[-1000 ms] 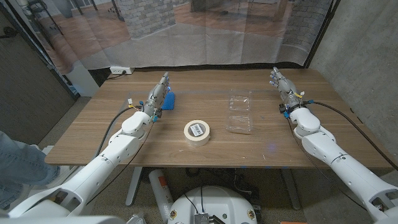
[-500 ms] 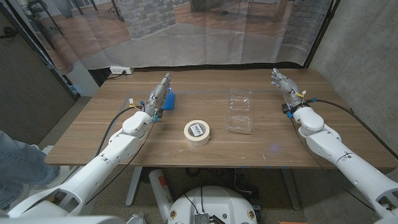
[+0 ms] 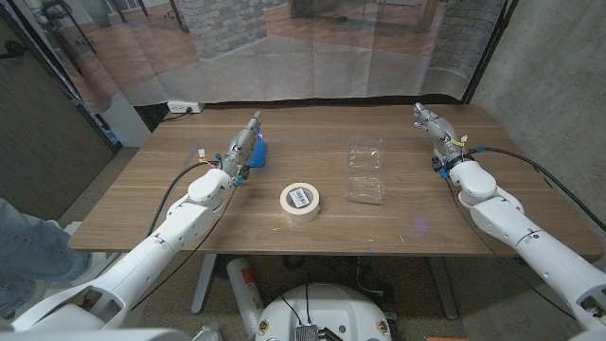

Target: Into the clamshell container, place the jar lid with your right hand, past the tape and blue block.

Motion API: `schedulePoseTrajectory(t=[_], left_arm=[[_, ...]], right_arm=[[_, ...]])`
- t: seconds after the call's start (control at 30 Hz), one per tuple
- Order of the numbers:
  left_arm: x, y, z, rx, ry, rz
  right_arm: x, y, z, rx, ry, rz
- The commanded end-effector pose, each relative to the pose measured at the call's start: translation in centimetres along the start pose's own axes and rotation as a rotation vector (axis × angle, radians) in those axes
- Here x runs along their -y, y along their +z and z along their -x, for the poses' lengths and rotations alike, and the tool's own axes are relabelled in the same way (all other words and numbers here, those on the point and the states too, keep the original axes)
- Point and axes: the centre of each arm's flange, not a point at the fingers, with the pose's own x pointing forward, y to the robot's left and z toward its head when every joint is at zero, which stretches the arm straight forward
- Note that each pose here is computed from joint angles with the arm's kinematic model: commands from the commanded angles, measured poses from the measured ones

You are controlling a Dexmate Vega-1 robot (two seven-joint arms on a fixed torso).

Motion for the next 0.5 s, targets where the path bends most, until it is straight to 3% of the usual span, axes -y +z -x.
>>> schedulePoseTrajectory(t=[0.03,0.5], left_arm=[[0.16,-0.16,-0.02,-0.010,0.001,-0.003],[0.28,-0.13,0.12,-0.013,0.002,-0.008]], right_arm=[[0.34,0.38,-0.36,0.014,0.014,0.055],[0.53,0.88,-0.38,0.011,0.036,0.104]])
